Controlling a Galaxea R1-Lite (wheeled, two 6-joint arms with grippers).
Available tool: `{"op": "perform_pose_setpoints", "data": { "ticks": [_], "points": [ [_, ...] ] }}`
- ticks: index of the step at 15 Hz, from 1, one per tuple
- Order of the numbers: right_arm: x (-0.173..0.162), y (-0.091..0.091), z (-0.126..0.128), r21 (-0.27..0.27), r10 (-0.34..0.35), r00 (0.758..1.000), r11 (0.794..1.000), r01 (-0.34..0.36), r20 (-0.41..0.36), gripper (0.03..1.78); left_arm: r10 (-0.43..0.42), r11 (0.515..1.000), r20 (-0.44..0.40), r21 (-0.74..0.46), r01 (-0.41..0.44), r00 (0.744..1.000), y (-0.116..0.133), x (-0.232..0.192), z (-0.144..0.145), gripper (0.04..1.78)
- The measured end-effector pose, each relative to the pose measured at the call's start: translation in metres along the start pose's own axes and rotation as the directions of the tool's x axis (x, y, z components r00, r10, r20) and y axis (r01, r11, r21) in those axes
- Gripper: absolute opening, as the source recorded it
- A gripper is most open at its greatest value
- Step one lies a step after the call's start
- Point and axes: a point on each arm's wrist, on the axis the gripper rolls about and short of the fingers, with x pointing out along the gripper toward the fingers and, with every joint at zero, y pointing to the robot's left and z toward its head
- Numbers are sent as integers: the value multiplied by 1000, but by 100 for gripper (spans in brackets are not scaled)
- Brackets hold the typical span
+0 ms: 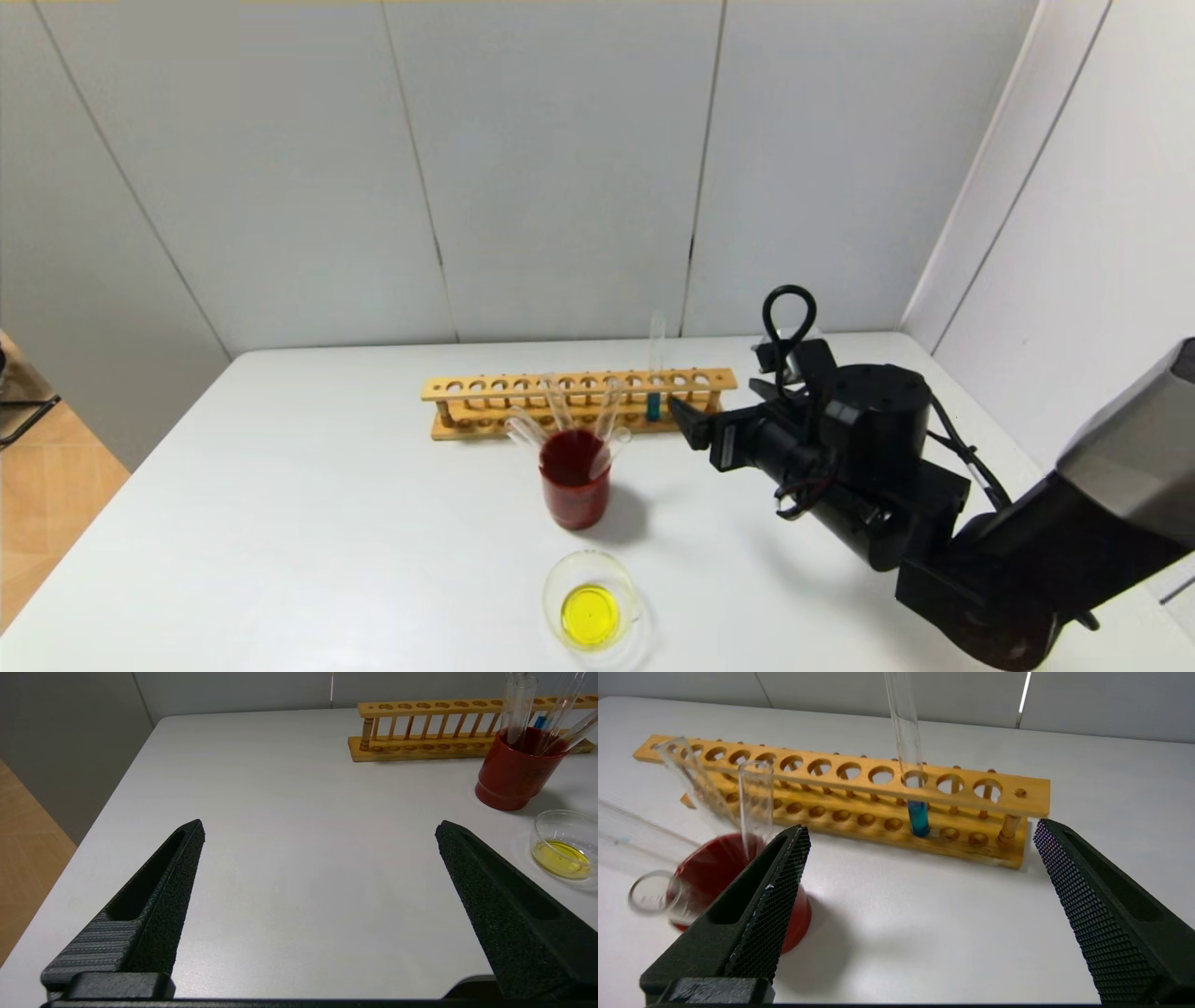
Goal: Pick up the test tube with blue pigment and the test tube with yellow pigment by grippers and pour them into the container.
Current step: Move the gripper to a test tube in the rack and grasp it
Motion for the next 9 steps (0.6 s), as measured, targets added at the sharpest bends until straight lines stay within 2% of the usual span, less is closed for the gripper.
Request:
{"op": "perform_pose_setpoints", "data": {
  "ticks": [2, 5, 7, 9],
  "points": [
    [15, 4, 1, 0, 9, 1000, 1000, -9, 18, 175, 0, 1000, 0, 0, 0, 1000, 0, 0, 0, 175],
    [40, 7, 5, 5, 57, 997, 998, -57, 53, 175, 0, 1000, 0, 0, 0, 1000, 0, 0, 0, 175],
    [55, 5, 3, -6, 77, 996, 997, -77, 54, 175, 0, 1000, 0, 1, 0, 1000, 0, 0, 0, 175],
    [69, 1, -3, -13, 68, 997, 998, -68, 36, 175, 0, 1000, 0, 0, 0, 1000, 0, 0, 0, 175]
  ]
}}
